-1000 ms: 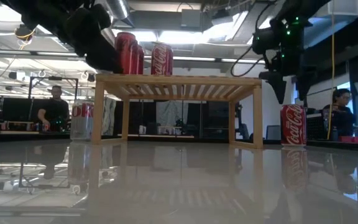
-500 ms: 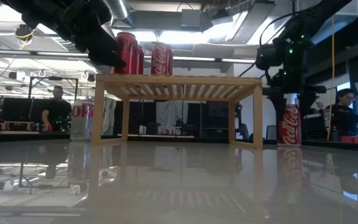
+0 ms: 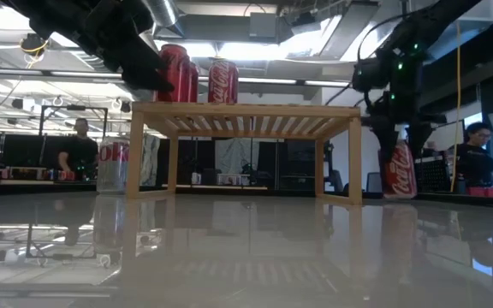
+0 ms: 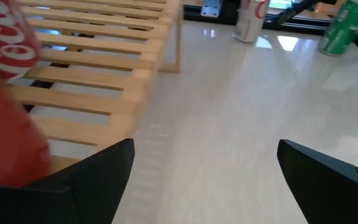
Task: Place canned beverage on shelf
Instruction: Put the red and white soda can on the shelf aligned with the other red and white soda can
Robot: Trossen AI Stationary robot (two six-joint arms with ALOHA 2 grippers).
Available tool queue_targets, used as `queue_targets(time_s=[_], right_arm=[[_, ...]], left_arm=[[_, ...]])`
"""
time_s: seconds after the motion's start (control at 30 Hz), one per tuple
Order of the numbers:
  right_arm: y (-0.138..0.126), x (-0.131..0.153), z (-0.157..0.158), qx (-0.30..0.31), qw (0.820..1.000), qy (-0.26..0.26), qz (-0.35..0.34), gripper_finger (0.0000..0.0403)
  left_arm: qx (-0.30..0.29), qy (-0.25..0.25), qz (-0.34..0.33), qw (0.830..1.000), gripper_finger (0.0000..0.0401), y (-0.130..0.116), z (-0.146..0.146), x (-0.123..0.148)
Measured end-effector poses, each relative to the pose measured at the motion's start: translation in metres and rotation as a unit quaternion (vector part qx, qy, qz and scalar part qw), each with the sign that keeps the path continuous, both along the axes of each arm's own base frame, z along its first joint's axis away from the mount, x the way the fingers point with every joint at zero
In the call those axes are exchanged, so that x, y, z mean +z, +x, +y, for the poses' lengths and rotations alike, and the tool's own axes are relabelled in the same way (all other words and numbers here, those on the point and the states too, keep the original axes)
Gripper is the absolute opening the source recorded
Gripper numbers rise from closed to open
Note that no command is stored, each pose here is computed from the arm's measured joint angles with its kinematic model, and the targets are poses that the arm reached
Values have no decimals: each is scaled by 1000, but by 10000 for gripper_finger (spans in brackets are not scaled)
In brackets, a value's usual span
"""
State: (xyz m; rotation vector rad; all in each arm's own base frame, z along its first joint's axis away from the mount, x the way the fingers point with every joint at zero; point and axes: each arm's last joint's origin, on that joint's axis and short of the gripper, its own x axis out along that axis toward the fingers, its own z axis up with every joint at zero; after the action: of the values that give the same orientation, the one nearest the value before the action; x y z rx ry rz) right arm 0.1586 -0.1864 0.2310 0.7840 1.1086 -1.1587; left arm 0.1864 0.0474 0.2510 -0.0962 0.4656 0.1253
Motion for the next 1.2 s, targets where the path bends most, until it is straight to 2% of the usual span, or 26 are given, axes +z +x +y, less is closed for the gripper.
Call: queue_targets(time_s=[0.1, 0.2, 0.3, 0.43, 0.67, 0.8, 0.97, 1.2], right_arm=[[-1, 23, 2, 2, 1000, -19, -21, 266], [-6, 44, 13, 9, 1000, -17, -19, 266], [-4, 71, 26, 28, 998, -48, -41, 265], [-4, 107, 50, 63, 994, -62, -67, 261], [5, 161, 91, 138, 976, -113, -127, 260], [20, 175, 113, 197, 954, -136, -180, 259], [46, 179, 138, 302, 916, -154, -215, 254], [88, 177, 160, 392, 863, -189, -257, 249]], left_arm=[[-17, 0, 0, 1000, 385, 2, -6, 0], [-31, 0, 0, 1000, 385, 3, -12, 0], [-40, -9, 1, 999, 385, 3, -17, 0], [-53, -15, 9, 998, 385, 4, -23, -2], [-53, -48, 12, 997, 385, 4, -31, -2], [-57, -65, 16, 996, 385, 4, -38, -3], [-33, -39, 16, 999, 385, 5, -45, -3], [-14, -22, 15, 1000, 385, 4, -57, -3]])
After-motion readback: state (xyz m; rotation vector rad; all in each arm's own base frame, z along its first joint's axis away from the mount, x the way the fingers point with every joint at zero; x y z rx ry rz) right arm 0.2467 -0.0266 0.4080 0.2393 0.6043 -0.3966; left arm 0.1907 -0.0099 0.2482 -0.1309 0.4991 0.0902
